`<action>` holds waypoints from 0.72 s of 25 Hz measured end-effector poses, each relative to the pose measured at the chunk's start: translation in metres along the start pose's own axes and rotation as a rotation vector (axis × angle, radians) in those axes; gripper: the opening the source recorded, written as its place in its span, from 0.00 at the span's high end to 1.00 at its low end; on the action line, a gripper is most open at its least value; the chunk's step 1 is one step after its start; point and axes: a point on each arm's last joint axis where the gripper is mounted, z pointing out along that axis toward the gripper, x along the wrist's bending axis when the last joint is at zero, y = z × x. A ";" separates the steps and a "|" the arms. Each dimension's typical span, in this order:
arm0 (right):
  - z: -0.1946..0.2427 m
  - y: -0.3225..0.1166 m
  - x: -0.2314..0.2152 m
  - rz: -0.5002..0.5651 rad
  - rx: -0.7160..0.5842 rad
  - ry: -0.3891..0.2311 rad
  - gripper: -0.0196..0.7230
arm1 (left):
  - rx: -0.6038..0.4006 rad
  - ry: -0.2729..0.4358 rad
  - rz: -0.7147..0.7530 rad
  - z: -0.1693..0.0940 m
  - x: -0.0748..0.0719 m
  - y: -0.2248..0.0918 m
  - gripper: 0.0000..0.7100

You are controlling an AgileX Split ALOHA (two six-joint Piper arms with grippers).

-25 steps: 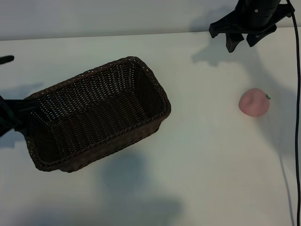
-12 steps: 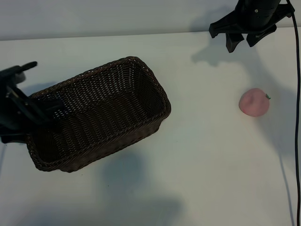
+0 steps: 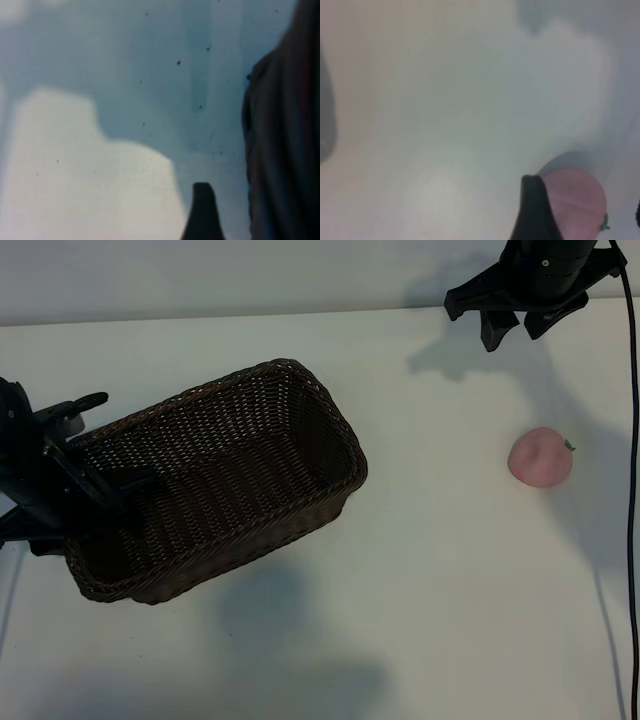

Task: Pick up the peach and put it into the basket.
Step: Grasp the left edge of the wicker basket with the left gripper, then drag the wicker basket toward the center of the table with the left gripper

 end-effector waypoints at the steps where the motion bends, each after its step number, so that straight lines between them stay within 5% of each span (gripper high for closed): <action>1: 0.000 0.000 0.000 0.000 0.000 0.000 0.32 | -0.003 -0.001 0.000 0.000 0.000 0.000 0.27; 6: 0.000 0.000 0.000 0.000 0.001 0.000 0.32 | -0.010 -0.015 -0.020 -0.001 -0.001 0.001 0.65; 18: 0.000 0.000 0.000 0.000 0.001 0.000 0.32 | -0.084 -0.084 0.020 -0.023 -0.007 0.002 0.75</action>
